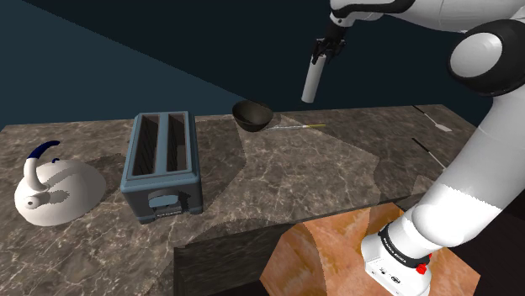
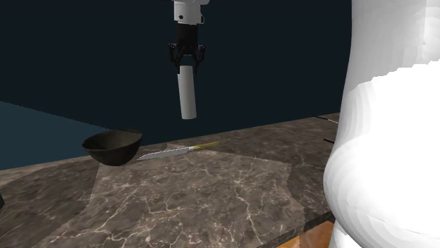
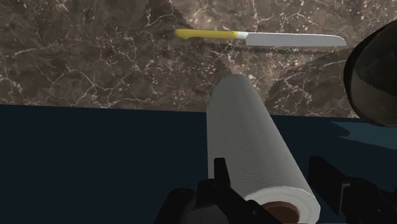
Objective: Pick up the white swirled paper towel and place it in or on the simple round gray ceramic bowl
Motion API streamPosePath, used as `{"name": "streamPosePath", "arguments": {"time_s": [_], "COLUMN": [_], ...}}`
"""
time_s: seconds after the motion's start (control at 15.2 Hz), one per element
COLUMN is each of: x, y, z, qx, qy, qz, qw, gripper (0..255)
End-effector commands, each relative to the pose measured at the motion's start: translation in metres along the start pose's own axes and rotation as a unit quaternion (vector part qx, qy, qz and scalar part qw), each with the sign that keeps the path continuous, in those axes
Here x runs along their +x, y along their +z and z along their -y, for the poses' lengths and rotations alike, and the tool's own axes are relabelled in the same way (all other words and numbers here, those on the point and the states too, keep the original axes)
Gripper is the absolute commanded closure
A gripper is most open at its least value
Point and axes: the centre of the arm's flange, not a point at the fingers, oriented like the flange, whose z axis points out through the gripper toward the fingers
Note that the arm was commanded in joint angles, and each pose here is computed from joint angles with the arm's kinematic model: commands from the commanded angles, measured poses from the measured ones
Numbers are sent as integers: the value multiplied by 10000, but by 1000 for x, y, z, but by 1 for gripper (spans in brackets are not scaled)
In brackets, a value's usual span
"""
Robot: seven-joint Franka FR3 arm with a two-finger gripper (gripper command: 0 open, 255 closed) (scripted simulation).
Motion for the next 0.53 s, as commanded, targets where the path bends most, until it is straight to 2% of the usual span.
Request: {"name": "streamPosePath", "arguments": {"time_s": [0.0,0.46], "x": [2,9], "y": [-10,-44], "z": [0,0], "qx": [0,0], "qy": [0,0], "qz": [2,2], "qw": [10000,10000], "gripper": [255,255]}}
